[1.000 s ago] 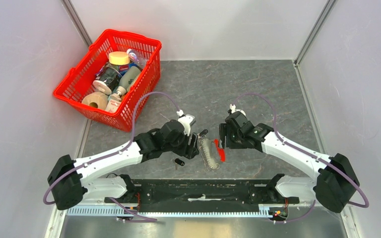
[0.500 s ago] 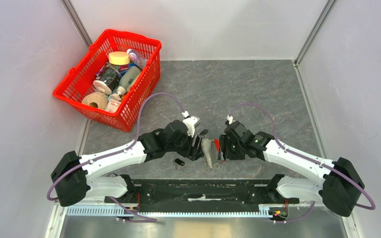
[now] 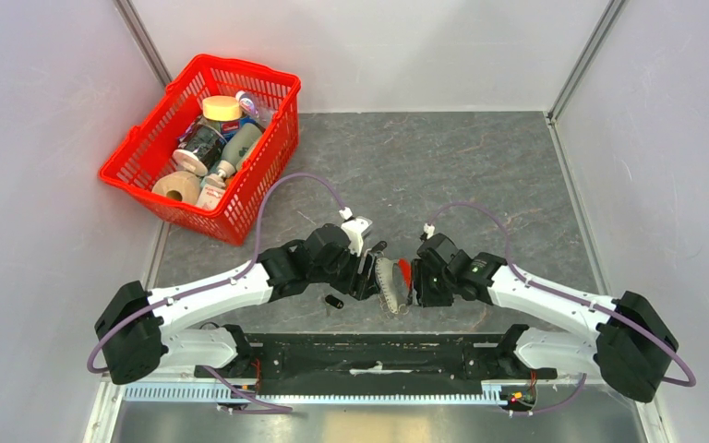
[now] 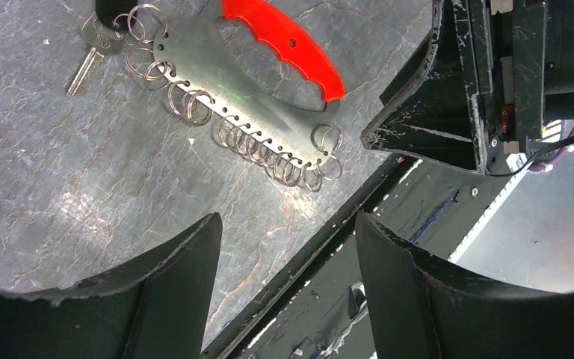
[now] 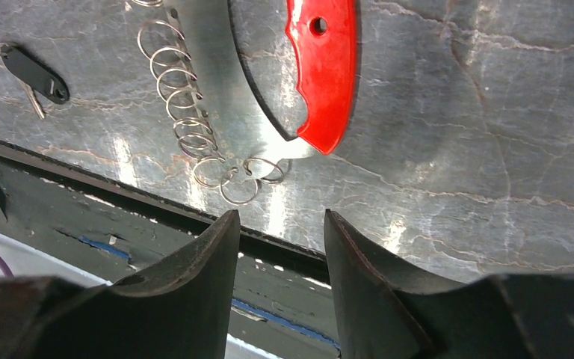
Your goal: Put the keys on the keyring
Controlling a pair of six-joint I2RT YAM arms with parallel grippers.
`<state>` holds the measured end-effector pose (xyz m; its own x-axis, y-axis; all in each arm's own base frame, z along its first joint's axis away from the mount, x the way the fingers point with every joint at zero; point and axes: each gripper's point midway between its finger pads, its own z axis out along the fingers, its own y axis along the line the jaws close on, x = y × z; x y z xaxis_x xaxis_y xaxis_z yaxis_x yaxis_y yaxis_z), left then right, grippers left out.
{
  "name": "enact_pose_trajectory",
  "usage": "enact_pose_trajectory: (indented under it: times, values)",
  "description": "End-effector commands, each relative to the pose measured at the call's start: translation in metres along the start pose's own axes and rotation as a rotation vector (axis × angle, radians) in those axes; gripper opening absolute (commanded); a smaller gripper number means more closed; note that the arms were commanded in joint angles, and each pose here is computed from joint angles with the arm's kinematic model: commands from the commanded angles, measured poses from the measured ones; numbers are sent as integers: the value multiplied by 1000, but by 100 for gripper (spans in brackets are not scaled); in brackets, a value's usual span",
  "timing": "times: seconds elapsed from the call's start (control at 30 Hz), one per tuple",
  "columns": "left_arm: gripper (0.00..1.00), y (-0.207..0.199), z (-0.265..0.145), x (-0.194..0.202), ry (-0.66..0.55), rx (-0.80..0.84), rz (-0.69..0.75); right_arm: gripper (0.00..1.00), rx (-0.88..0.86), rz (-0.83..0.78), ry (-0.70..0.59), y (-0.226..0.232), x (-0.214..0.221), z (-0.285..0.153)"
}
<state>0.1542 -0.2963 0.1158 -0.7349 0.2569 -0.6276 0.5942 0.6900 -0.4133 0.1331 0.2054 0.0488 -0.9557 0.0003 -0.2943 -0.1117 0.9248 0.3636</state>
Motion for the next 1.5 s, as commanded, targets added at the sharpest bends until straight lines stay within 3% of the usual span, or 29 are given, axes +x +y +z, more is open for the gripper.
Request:
enact_pose_trajectory:
  times: [0.0, 0.37, 0.6, 0.97, 1.33, 1.47]
  values:
    - [72, -14, -2, -12, -50, 56, -21, 53, -41, 18, -56, 17, -17, 1]
    - [71, 1, 11, -25, -86, -36, 20, 50, 34, 52, -187, 34, -69, 7]
    - [60, 16, 9, -34, -134, -121, 12, 47, 33, 13, -223, 57, -101, 10]
    - [43, 37, -28, -37, -239, -211, -26, 45, 12, 1, -208, 70, -125, 37]
    - [43, 41, -37, -30, -254, -207, -38, 45, -29, 50, -146, 85, -125, 58]
    - [45, 41, -38, -28, -258, -204, -37, 51, -47, 81, -149, 90, -127, 58]
